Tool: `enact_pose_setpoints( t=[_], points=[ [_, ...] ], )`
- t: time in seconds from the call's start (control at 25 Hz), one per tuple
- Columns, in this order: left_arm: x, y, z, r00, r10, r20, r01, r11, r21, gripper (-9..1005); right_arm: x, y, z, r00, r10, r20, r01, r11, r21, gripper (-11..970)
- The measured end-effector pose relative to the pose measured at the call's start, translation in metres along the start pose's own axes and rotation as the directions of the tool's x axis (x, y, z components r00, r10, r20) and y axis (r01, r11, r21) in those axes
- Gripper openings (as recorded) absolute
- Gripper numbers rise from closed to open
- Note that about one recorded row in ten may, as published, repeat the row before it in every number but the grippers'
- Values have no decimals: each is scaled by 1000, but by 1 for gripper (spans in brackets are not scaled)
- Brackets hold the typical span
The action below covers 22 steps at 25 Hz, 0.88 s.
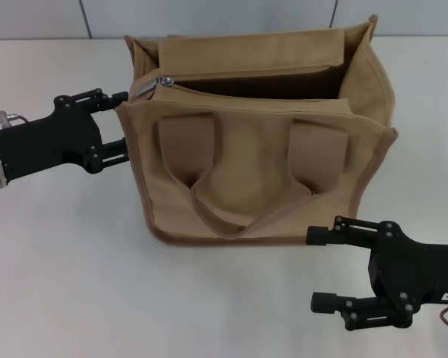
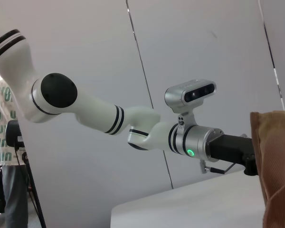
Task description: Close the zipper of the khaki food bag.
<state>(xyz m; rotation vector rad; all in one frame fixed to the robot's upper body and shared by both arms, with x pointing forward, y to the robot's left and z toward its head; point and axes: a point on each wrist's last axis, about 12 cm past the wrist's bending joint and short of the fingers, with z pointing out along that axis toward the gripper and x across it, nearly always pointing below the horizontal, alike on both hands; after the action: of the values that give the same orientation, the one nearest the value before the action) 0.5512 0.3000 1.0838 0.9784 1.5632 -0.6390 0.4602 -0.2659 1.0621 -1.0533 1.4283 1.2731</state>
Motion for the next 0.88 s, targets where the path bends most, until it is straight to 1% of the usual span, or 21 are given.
enact_pose_setpoints(
  t=[0.12, 0.32, 0.44, 0.68, 0.88],
  points=[
    [-2, 1, 2, 1000, 0, 4, 0, 1000, 3, 684, 1, 0, 0, 1000, 2, 2, -2, 1000, 0, 831],
    [-4, 3, 2, 1000, -5, 9, 5, 1000, 5, 654, 1, 0, 0, 1000, 1, 2, -1, 1000, 0, 831],
    [-3, 3, 0, 1000, -9, 13, 10, 1000, -5, 435, 0, 1, 0, 1000, 0, 4, 0, 1000, 0, 831],
    [-4, 3, -6, 999, -20, 42, 21, 1000, -17, 179, 0, 1, -1, 1000, 0, 6, 0, 1000, -1, 830],
    [-10, 2, -15, 994, -23, 103, 23, 1000, 3, 16, 0, 0, -1, 1000, -1, 6, 1, 1000, 0, 830]
  ],
)
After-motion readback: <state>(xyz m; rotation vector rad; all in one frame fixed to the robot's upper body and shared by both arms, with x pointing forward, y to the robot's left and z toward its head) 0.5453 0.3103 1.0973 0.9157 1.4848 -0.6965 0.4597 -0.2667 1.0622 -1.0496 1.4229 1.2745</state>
